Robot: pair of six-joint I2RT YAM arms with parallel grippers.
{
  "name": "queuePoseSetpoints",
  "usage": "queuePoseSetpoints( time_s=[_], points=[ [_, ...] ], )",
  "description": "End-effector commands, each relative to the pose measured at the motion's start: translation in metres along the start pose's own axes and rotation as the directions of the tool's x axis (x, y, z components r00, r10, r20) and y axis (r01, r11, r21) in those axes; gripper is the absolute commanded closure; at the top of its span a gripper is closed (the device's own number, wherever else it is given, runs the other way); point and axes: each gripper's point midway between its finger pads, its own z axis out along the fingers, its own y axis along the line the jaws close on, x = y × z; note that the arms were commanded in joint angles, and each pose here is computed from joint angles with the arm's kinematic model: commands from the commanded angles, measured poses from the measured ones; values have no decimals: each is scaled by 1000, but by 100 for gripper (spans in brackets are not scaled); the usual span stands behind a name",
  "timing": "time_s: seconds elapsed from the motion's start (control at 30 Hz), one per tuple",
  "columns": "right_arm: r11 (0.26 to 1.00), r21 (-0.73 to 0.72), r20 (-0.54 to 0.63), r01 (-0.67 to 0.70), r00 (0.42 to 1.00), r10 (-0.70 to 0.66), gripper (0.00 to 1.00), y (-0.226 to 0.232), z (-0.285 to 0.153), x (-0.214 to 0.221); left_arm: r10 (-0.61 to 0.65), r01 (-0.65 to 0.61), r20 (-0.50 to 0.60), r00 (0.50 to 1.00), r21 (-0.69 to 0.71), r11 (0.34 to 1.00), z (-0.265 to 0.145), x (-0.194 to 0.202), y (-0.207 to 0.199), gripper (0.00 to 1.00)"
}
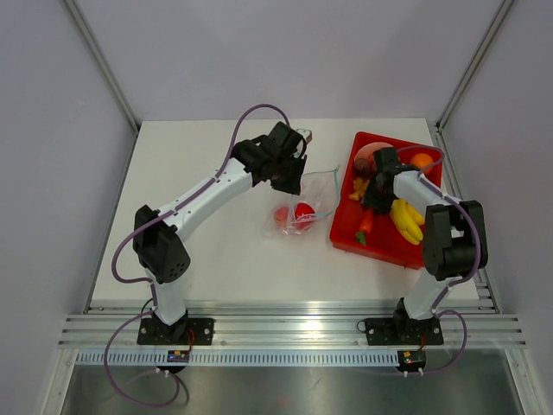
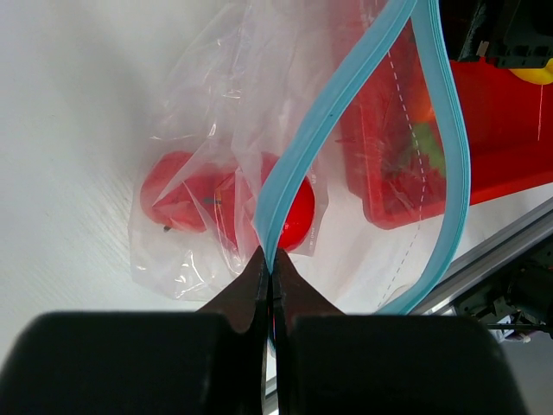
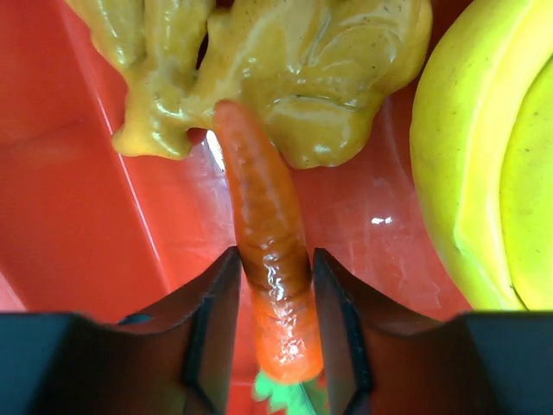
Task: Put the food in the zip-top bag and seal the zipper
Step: Pick up the fake vegetable from the bin, then place the fake vegetable in the bin.
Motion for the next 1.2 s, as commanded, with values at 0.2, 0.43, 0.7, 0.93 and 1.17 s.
queuePoseSetpoints(
  time_s=[0.2,0.43,0.7,0.93,1.17],
  points=[
    [1000,-12,69,7,998,-6,90,-5,-14,-6,11,-15,69,998,55,998,-13,-21,-11,100],
    [998,-44,286,-37,957,48,95,-15,-92,-36,17,-20,67,998,39,999,-10,-21,-6,100],
    [978,-208,474,-16,873,115,94,-11,-186,-53,-2,-2,81,997,41,999,-11,-26,-3,100],
    [983,-181,457,27,887,60,92,-8,-170,-53,-14,10,87,996,44,999,-14,-24,-3,100],
    [978,-195,347,-73,928,138,91,5,-93,-42,-19,15,63,998,58,998,-8,-16,-4,100]
  ],
)
